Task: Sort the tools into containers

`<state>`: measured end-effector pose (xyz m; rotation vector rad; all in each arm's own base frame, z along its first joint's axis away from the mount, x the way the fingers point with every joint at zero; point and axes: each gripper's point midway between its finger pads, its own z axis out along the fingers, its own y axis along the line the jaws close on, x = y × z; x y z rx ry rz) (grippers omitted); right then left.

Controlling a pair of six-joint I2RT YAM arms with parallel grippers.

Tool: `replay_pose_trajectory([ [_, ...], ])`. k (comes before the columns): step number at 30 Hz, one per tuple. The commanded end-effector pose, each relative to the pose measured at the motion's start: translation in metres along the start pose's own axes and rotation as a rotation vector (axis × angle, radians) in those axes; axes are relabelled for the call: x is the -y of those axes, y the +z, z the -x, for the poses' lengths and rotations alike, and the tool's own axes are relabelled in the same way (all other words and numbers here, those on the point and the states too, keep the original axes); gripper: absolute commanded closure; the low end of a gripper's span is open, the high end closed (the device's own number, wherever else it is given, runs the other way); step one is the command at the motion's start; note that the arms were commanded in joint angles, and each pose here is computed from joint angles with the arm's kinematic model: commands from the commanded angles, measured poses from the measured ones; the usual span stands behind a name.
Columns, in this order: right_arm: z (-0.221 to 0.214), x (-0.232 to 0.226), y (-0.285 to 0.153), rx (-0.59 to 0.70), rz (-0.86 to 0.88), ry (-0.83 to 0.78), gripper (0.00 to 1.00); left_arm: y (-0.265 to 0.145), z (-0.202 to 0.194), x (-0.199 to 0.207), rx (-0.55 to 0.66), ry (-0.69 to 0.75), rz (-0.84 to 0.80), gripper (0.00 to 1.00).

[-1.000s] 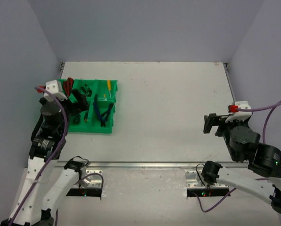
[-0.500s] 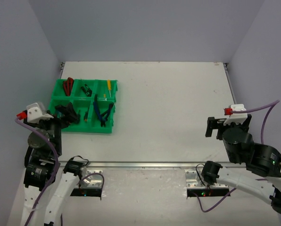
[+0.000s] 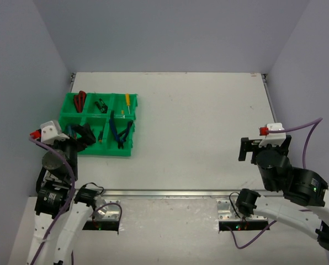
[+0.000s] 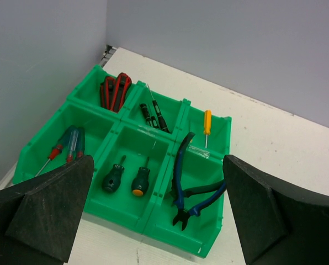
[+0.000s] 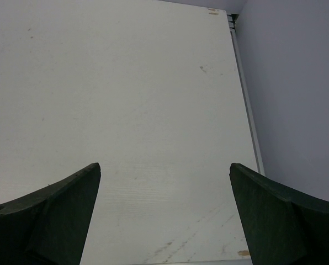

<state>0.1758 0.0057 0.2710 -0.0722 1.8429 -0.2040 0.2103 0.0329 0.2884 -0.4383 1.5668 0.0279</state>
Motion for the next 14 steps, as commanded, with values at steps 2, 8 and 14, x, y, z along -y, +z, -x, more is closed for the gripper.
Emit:
replay_pose_trajectory([
  [2,0.0054,-0.0006,0.002,0.036,-0.017,0.066,0.01,0.0027,0.0017,0.0081,0.041,-0.037,-0.041,0.0],
  [8,0.0029,-0.0013,0.004,0.035,-0.032,0.072,0.01,0.0039,-0.0005,0.0081,0.038,-0.039,-0.039,0.0],
  [14,0.0029,-0.0029,0.0061,0.034,-0.046,0.067,0.01,0.004,-0.003,0.0074,0.04,-0.041,-0.039,0.0],
])
